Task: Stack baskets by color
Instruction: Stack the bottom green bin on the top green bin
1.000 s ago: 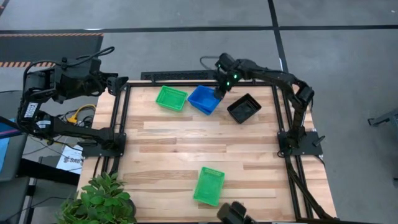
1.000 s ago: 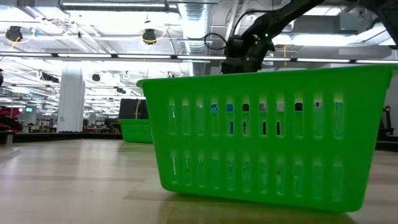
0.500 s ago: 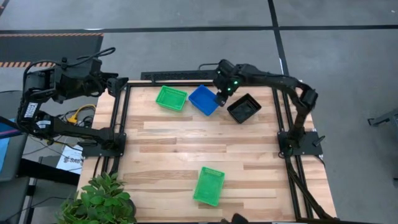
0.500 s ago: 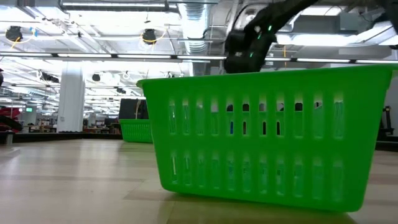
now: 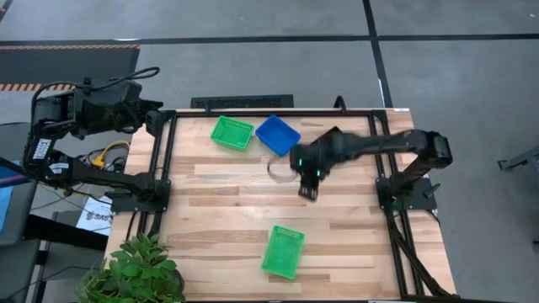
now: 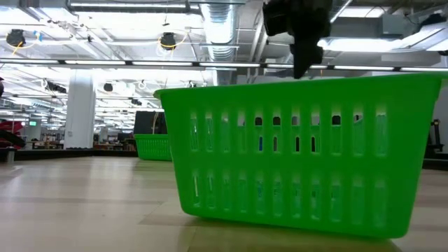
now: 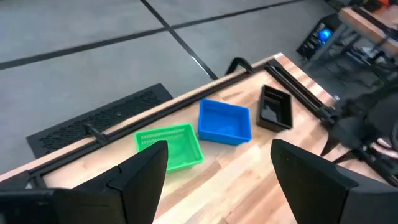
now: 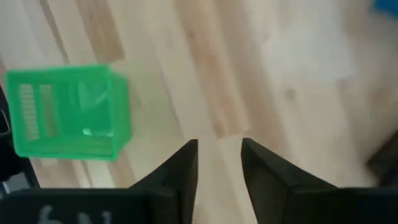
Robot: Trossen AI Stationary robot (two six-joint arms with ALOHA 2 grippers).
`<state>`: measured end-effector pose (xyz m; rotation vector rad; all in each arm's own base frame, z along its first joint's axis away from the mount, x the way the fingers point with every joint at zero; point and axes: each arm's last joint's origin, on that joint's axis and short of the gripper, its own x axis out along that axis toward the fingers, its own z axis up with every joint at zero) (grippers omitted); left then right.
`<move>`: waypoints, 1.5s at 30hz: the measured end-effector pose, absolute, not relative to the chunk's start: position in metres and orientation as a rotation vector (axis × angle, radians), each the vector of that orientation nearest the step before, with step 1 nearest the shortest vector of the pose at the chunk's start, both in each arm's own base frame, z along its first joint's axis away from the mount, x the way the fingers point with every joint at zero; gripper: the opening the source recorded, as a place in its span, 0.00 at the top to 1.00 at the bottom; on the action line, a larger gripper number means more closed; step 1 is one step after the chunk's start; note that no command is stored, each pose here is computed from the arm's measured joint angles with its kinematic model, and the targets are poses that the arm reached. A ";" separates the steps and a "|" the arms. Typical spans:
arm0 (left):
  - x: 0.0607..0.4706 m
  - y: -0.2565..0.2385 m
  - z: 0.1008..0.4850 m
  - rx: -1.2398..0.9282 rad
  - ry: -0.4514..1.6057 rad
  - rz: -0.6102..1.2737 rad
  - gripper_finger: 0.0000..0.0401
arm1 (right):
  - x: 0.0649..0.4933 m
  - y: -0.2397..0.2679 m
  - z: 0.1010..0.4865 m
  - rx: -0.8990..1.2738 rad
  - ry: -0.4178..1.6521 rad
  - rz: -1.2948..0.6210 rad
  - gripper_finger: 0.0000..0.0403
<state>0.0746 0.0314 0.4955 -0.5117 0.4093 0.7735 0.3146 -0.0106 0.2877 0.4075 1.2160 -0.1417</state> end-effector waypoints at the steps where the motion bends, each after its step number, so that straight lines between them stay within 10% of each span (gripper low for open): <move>1: 0.075 0.031 0.495 -0.509 0.415 0.760 0.32 | 0.315 0.001 0.283 0.403 1.229 -0.135 0.62; 10: 0.075 0.030 0.495 -0.452 0.451 0.707 0.32 | 0.340 0.065 0.246 0.452 1.207 -0.049 0.43; 25: 0.075 0.028 0.494 -0.413 0.488 0.642 0.32 | 0.375 0.109 0.157 0.509 1.329 -0.075 0.45; 29: 0.074 0.028 0.494 -0.407 0.499 0.634 0.32 | 0.379 0.106 0.153 0.541 1.315 -0.097 0.54; 35: 0.070 0.027 0.493 -0.402 0.508 0.622 0.32 | 0.384 0.085 0.165 0.563 1.269 -0.114 0.94; 45: 0.060 0.024 0.495 -0.359 0.493 0.611 0.32 | 0.406 -0.027 0.240 0.643 0.919 -0.196 0.98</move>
